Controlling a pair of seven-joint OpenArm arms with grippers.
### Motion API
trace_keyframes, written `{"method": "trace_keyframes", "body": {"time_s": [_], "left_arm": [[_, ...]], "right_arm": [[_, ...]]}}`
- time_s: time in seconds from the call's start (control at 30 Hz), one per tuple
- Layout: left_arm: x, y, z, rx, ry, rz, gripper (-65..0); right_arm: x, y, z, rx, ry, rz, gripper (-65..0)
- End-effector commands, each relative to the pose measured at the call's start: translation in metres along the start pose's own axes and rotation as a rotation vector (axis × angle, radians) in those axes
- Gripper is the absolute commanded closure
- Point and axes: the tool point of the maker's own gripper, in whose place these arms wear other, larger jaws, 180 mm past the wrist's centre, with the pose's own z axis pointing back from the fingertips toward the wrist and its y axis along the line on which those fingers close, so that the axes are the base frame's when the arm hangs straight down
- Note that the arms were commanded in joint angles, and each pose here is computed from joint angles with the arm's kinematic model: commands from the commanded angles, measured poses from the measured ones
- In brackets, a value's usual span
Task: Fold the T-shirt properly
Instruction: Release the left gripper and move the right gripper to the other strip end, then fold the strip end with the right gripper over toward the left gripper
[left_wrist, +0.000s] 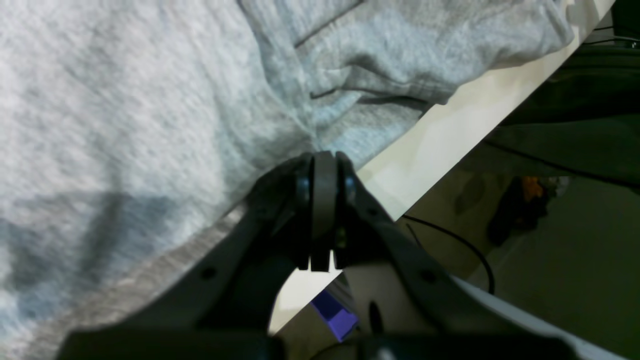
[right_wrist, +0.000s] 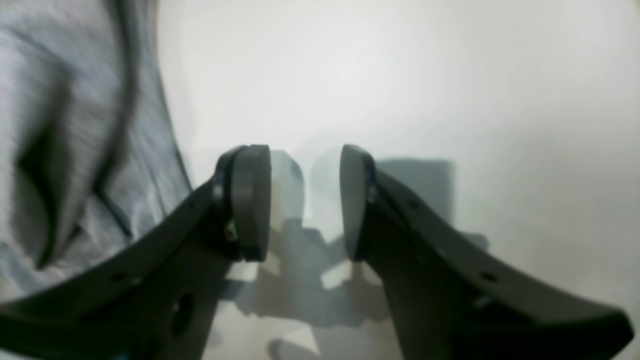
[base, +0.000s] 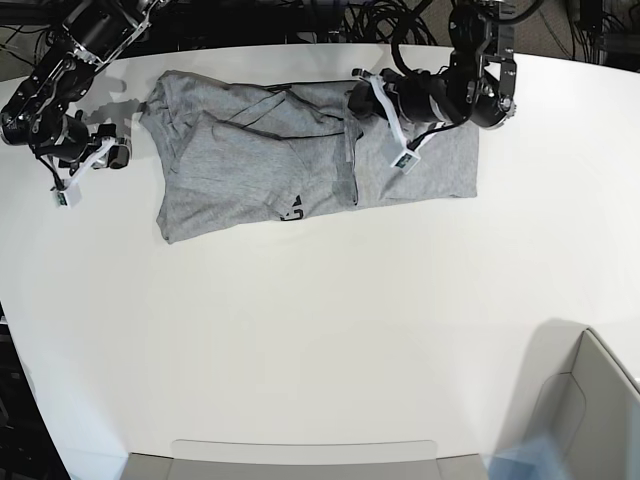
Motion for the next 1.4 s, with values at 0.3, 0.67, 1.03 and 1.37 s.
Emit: {"method": "trace_keyframes", "body": {"time_s": [0.3, 0.67, 1.03, 1.37], "left_arm": [[0.007, -0.002, 0.003, -0.005, -0.027, -0.007, 0.0], [0.007, -0.002, 0.003, -0.006, -0.027, -0.008, 0.0], [0.008, -0.002, 0.003, -0.006, -0.028, -0.011, 0.0], [0.009, -0.002, 0.004, -0.004, -0.031, -0.009, 0.0]], "right_arm": [[0.01, 0.062, -0.026, 0.175, 0.031, 0.145, -23.4], [-0.004, 0.119, -0.048, 0.389, 0.037, 0.104, -23.4], [-0.064, 0.162, -0.071, 0.5, 0.238, 0.15, -10.6], [-0.054, 0.149, -0.07, 0.461, 0.213, 0.144, 0.0]]}}
